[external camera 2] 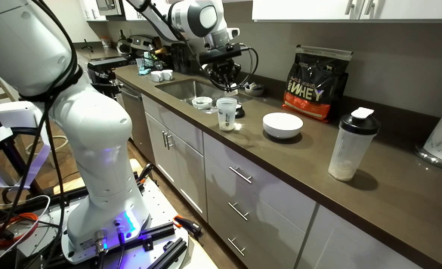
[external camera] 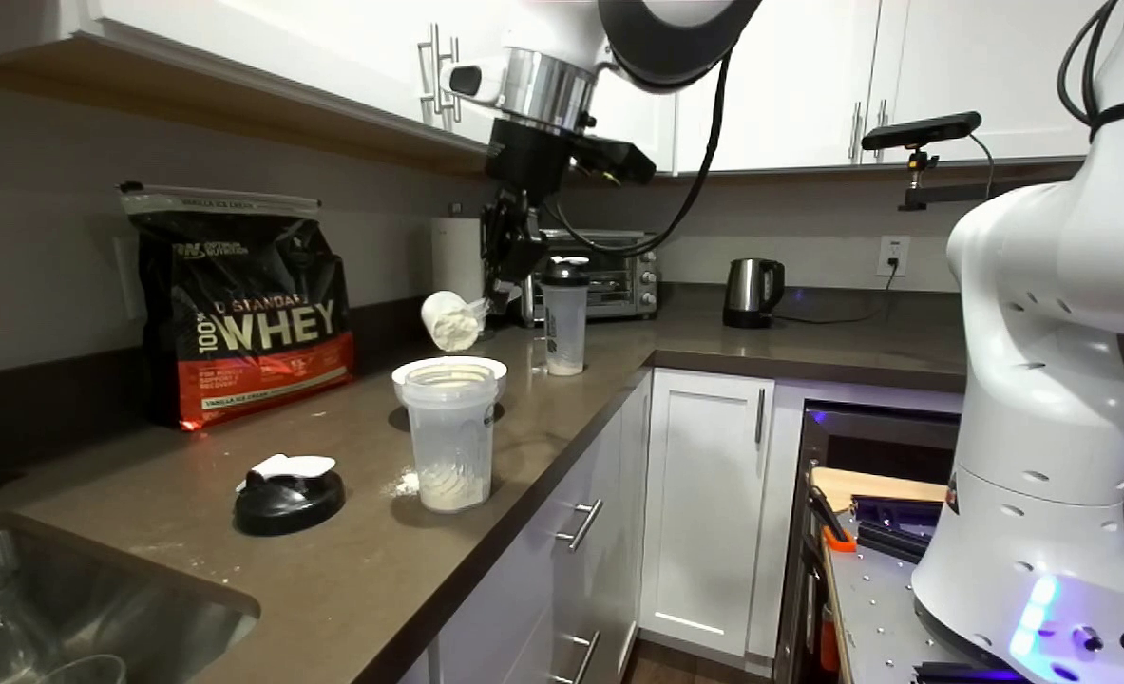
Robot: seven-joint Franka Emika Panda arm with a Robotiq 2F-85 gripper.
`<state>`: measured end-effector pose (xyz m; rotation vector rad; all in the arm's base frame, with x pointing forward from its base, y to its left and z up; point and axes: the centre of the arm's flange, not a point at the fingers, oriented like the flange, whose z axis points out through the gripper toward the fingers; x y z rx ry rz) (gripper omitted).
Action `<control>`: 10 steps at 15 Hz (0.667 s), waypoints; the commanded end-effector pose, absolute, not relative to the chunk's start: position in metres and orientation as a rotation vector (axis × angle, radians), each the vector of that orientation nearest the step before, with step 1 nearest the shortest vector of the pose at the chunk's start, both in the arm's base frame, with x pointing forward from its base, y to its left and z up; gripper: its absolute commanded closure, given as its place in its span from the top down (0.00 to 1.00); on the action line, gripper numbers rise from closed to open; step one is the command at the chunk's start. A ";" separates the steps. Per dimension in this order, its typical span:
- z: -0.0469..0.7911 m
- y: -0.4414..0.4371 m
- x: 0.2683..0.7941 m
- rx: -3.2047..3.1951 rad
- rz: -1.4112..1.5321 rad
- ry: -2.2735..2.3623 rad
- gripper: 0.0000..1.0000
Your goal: Put one scoop of powder from the white bowl into the clear bottle on the left
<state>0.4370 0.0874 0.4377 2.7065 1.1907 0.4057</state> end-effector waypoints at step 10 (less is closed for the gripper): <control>0.432 0.089 0.453 2.644 0.486 1.207 0.01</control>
